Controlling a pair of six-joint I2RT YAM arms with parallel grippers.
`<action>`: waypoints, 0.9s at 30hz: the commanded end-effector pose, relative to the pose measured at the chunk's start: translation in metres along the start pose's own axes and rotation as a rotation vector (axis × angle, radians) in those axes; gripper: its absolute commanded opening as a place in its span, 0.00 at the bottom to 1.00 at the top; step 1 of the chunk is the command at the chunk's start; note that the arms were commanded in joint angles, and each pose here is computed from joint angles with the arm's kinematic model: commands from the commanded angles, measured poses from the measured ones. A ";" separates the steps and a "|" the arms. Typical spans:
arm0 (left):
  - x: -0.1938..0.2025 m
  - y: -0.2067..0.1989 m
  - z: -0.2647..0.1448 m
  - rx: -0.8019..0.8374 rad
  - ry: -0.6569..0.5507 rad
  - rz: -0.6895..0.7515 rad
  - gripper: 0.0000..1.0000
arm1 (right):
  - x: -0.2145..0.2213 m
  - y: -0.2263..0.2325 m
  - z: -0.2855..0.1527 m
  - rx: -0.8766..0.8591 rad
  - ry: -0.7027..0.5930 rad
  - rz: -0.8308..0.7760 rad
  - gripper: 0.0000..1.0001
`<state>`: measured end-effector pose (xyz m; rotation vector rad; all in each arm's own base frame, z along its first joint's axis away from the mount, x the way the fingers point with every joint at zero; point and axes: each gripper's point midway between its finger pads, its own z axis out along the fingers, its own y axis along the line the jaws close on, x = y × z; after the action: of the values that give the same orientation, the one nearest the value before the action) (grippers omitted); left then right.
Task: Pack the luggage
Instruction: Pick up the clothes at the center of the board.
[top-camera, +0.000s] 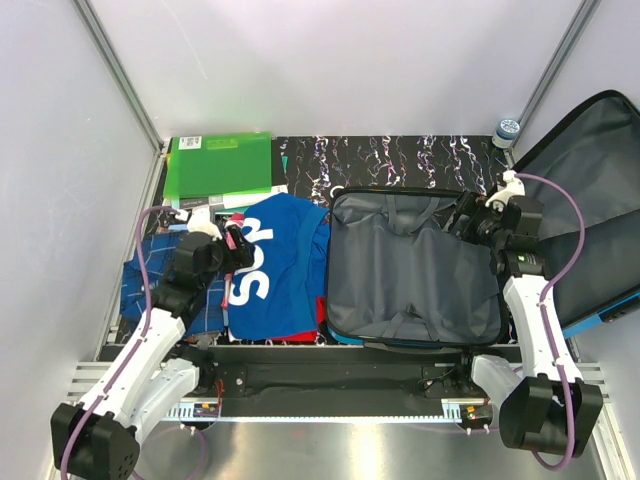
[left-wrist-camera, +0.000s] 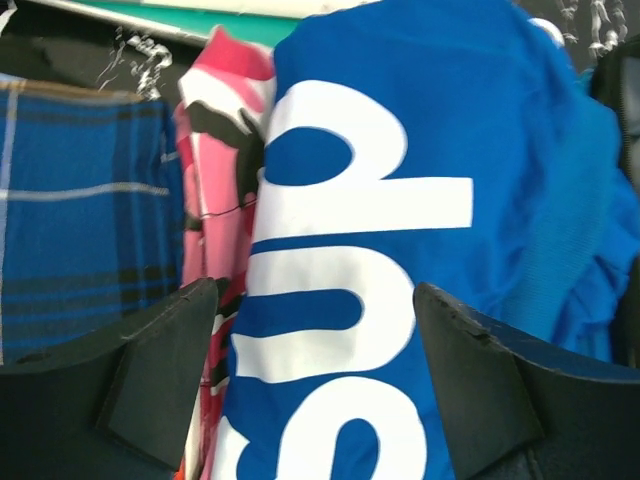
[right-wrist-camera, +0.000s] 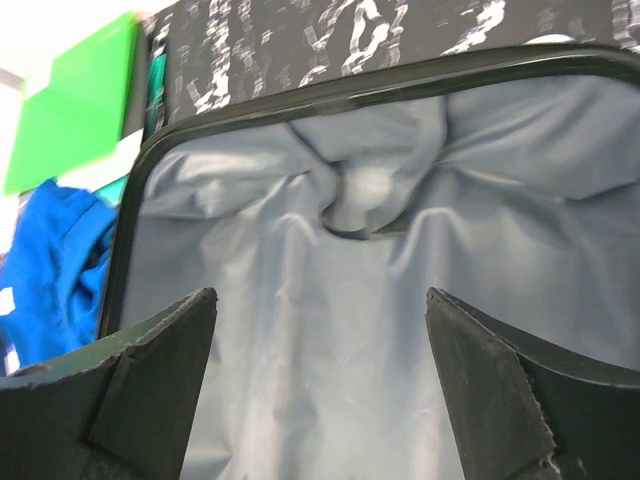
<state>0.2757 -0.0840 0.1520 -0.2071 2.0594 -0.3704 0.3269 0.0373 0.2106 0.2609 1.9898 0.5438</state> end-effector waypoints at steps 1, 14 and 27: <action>-0.012 0.003 0.008 -0.020 -0.087 -0.031 0.80 | -0.013 0.029 -0.002 -0.141 0.000 -0.025 0.91; 0.020 0.013 0.045 0.041 0.034 -0.086 0.59 | -0.010 0.031 0.000 -0.165 0.011 -0.027 0.89; 0.029 -0.008 0.045 0.177 0.043 -0.104 0.44 | -0.008 0.030 0.002 -0.166 0.020 -0.031 0.89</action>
<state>0.2955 -0.0908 0.0906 -0.2664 2.1336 -0.5084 0.3249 0.0575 0.2108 0.1811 2.0059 0.6765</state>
